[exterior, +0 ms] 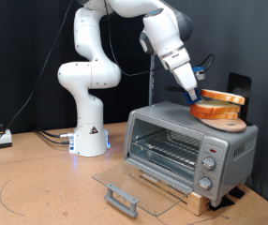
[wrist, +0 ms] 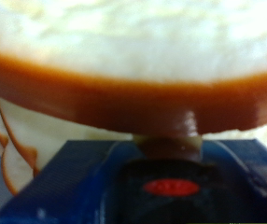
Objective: Make a piece of toast with the oven
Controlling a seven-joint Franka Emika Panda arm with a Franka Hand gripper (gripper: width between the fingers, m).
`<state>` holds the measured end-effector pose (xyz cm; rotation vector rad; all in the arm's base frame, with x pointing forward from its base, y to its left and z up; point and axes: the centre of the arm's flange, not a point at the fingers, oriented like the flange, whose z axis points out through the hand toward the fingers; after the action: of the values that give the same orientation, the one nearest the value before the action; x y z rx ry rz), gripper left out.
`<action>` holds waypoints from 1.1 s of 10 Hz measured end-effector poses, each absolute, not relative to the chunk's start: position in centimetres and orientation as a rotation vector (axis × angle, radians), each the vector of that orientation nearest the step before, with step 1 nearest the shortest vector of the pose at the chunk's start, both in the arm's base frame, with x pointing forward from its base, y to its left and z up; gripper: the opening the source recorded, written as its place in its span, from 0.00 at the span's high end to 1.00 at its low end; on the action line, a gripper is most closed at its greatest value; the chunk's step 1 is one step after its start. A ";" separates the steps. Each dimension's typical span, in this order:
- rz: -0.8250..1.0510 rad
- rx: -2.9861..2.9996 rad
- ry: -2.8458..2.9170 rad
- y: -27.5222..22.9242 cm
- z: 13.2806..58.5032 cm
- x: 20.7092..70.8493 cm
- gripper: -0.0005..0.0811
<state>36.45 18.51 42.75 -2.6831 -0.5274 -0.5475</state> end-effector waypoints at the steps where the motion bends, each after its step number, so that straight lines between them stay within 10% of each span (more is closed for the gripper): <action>1: -0.548 -2.682 -0.525 18.4 42.6 36.3 0.51; 11: -0.471 -2.633 -0.474 13.6 45.2 34.4 0.51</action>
<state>34.38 13.55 45.21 -2.6326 -0.4740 -0.4708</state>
